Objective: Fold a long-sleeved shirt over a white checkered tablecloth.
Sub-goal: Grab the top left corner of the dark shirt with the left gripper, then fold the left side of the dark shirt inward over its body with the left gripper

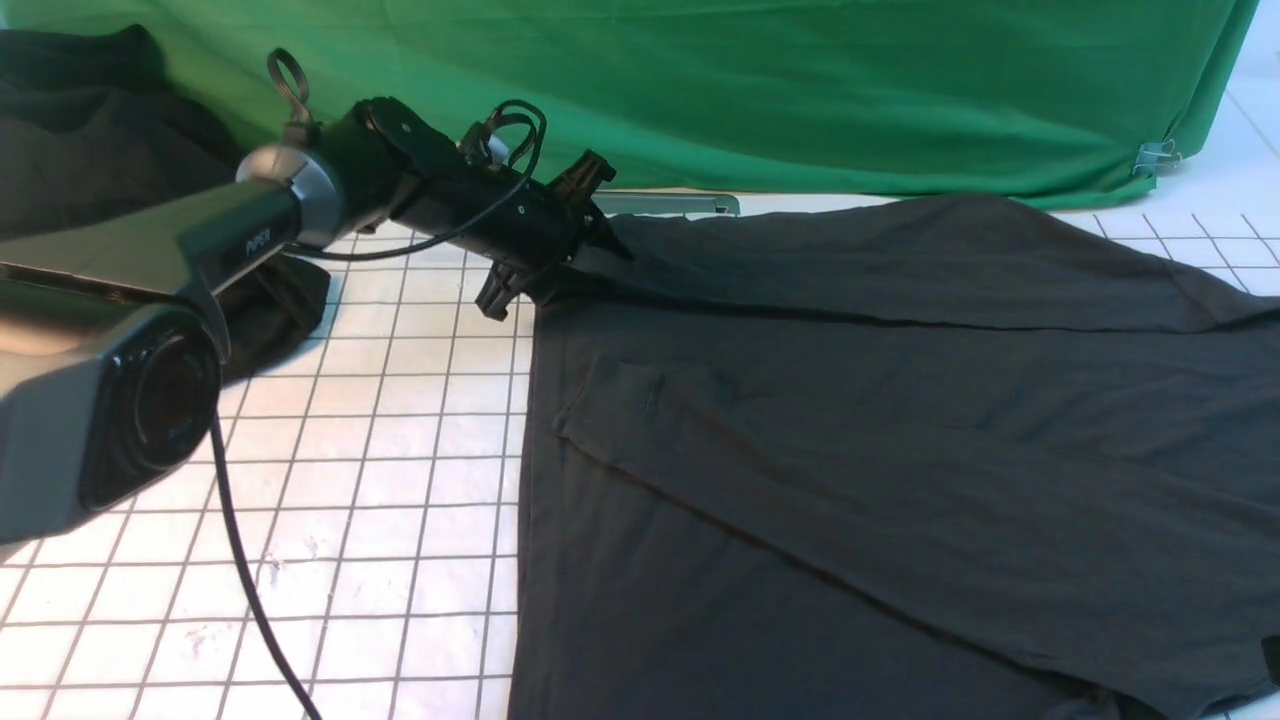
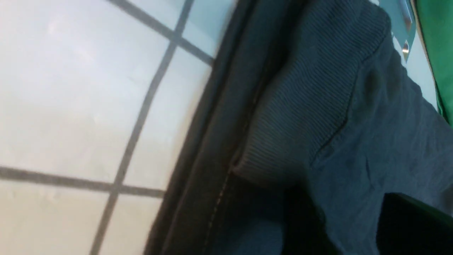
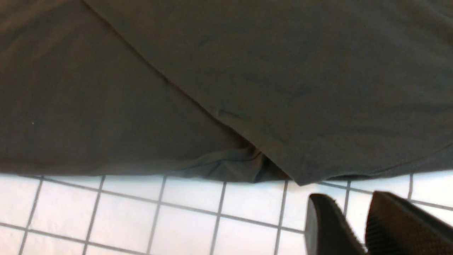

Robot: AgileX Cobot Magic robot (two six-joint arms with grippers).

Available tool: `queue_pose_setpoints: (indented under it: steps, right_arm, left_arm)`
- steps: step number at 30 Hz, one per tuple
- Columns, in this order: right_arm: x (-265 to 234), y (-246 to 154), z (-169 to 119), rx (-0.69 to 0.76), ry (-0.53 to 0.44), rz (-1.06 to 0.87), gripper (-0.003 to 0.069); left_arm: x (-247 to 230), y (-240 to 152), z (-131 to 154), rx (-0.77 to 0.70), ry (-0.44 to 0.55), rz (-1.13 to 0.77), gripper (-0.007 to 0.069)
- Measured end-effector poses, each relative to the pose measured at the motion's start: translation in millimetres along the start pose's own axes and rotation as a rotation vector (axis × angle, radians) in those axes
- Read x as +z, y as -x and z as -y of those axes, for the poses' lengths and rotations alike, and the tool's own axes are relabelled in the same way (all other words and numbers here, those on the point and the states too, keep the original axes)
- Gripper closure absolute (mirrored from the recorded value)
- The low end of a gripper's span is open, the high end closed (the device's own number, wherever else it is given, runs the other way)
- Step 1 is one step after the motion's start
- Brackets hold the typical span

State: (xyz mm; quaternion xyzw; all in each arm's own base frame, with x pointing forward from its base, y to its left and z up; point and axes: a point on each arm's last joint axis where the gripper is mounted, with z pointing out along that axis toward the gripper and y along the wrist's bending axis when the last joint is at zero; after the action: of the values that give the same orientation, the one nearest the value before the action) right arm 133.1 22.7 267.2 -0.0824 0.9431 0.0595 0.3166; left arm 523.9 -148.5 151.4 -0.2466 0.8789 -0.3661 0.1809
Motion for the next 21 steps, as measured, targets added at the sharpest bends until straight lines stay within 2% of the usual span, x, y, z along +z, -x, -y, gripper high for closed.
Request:
queue_pose_setpoints:
  steps: [4,5,7,12,21]
  right_arm:
    - [0.0,0.6,0.1,0.000,-0.001,0.007,0.0482]
    - [0.0,1.1,0.2,0.000,-0.002,0.013,0.0481]
    - [0.1,1.6,0.3,0.000,-0.003,0.017,0.0479]
    - [0.2,2.0,0.3,0.000,-0.003,0.020,0.0472]
    - [0.2,2.6,0.4,0.000,-0.004,0.027,0.0468]
  left_arm:
    - [5.1,-0.7,-5.6,-0.001,0.014,-0.006,0.0492]
    - [9.0,-1.5,-9.7,-0.007,0.021,-0.014,0.0571]
    - [10.4,-1.9,-11.1,-0.016,0.020,-0.020,0.0609]
    - [5.6,-2.4,-7.1,-0.007,0.017,-0.034,0.0615]
    - [-55.2,-0.3,48.5,0.093,-0.078,0.018,0.0614]
